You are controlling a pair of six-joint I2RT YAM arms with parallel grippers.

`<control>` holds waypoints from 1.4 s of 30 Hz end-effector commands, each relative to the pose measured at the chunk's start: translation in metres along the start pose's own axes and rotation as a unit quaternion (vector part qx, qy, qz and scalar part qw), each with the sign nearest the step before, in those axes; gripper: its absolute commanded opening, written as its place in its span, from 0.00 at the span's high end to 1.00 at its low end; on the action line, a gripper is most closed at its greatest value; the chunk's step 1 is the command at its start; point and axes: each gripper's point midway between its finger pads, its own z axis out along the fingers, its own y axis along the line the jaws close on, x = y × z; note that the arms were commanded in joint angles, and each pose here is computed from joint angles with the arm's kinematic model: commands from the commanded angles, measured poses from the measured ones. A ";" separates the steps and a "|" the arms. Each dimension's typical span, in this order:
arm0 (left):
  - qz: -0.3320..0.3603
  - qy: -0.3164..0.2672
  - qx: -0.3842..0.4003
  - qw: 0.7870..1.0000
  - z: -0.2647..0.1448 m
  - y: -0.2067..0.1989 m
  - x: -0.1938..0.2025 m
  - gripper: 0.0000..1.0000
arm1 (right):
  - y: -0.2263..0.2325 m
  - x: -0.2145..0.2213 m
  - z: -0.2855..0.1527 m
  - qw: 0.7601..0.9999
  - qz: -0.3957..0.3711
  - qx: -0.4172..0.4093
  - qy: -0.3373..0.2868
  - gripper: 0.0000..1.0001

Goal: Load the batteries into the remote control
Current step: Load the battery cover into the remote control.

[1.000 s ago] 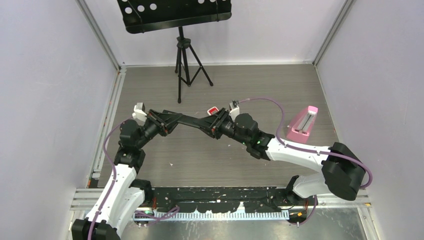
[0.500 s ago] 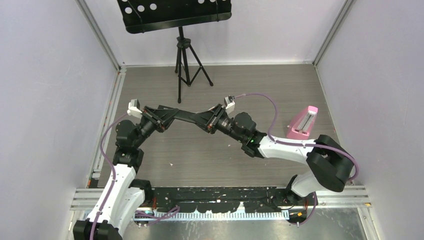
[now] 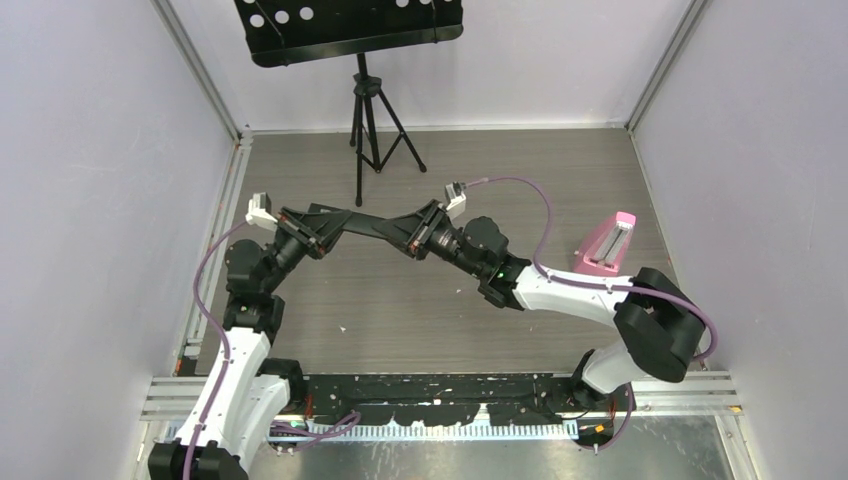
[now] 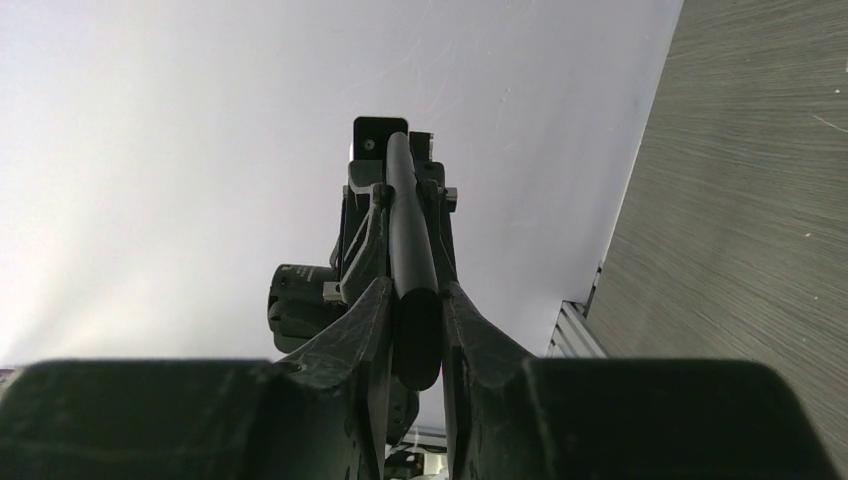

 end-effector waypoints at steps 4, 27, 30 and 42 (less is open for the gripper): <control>0.056 0.152 0.086 0.983 -0.022 -0.050 0.059 1.00 | -0.027 0.026 -0.020 0.993 -0.085 0.059 0.047 0.66; 0.221 0.320 0.166 0.906 -0.052 -0.042 0.103 1.00 | 0.019 0.070 -0.086 0.900 -0.290 -0.003 0.326 0.28; 0.229 0.322 0.173 0.902 -0.057 -0.044 0.106 1.00 | 0.018 0.073 -0.076 0.897 -0.284 -0.006 0.338 0.40; 0.229 0.323 0.159 0.904 -0.059 -0.040 0.107 0.95 | 0.016 0.073 -0.053 0.921 -0.232 -0.019 0.312 0.99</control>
